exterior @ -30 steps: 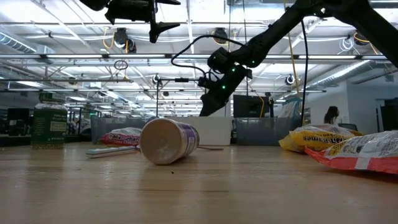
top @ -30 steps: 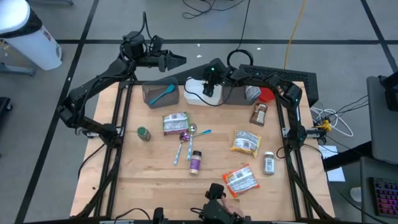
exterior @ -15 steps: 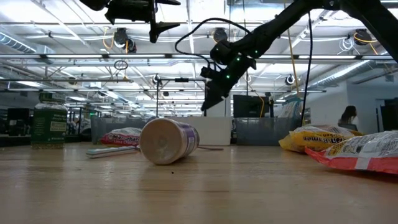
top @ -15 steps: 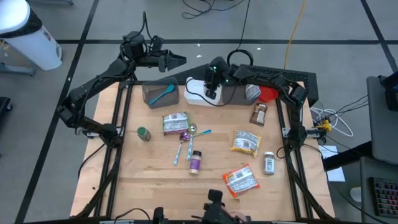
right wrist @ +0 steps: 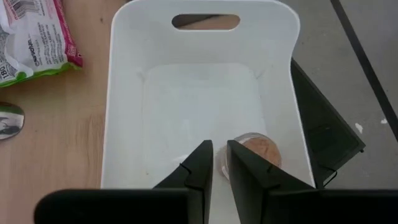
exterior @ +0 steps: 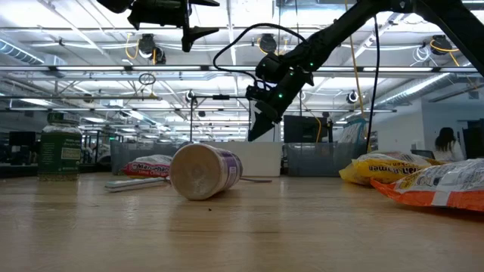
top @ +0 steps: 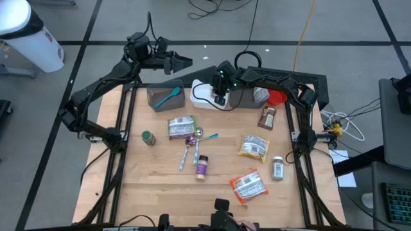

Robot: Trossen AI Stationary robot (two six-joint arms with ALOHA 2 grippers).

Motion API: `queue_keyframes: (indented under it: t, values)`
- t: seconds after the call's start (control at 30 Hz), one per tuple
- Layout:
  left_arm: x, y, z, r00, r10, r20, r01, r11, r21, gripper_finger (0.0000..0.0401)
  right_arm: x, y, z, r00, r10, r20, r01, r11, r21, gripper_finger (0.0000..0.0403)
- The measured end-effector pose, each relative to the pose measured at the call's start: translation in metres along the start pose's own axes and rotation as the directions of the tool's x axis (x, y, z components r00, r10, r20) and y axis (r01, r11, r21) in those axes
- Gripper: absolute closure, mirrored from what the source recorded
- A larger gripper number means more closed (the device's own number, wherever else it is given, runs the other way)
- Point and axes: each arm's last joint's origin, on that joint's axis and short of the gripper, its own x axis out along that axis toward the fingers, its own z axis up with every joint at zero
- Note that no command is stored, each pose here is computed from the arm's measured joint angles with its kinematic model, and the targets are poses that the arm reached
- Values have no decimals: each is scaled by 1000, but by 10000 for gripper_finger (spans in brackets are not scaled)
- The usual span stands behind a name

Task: Pick & Place Food Item
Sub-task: Put the brown seasoning bottle into the white bin

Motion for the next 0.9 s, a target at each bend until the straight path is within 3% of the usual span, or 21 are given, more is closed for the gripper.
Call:
queue_keyframes:
  t: [0.53, 0.9]
  values:
    - [0, 0, 0, 1000, 0, -1, 0, 1000, -2, 105, 19, 1, -15, 999, 2, -33, 0, 997, 73, 362]
    - [0, 1, -2, 1000, 0, -18, 0, 1000, -15, 105, 24, -1, -17, 993, -90, -71, 94, 994, 58, 362]
